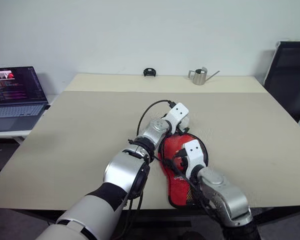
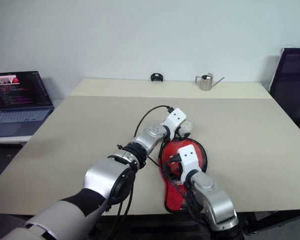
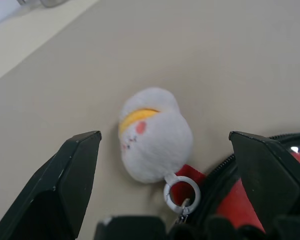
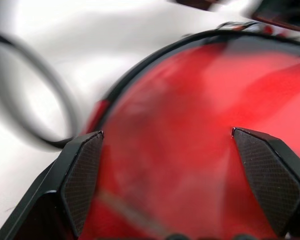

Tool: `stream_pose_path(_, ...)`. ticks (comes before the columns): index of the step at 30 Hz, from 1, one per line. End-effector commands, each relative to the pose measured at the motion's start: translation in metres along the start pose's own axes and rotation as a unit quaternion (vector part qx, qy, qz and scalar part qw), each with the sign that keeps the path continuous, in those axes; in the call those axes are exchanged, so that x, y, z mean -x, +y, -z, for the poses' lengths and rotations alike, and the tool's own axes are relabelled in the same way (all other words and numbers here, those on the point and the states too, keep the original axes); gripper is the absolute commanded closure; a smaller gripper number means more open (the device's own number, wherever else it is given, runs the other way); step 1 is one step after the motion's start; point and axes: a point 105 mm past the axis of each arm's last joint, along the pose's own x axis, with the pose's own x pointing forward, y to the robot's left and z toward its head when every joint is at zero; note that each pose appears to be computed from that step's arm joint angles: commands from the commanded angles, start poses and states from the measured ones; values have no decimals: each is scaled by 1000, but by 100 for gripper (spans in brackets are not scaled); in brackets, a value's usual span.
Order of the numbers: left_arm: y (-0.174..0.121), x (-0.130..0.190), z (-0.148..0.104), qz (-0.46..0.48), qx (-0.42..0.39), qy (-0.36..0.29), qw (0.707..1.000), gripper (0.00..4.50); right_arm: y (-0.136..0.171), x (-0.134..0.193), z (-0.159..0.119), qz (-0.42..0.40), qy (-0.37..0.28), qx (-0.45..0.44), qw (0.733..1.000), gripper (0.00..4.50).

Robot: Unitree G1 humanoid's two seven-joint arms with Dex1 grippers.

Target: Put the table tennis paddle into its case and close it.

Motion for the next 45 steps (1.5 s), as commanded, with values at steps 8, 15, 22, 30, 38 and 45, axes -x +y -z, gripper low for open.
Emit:
stream_pose_path(8,47,47,31,3,22,-65,998,3,-54,10,47,11,85,-6,996,0)
stream_pose_path(15,75,83,47,-49,59,-79,994,3,-60,34,24,-107,64,67,990,0)
stream_pose_path(22,55,112,30,21,54,-127,990,3,-70,57,-19,-162,25,135,977,0)
stream_pose_path(30,1,119,19,133,45,-130,982,3,-89,89,-63,-164,5,115,980,0)
stream_pose_path(38,-40,101,26,227,37,-95,968,3,-103,98,-79,-138,-6,107,985,0)
stream_pose_path(45,-61,78,28,271,28,-77,959,3,-102,94,-79,-128,-10,112,985,0)
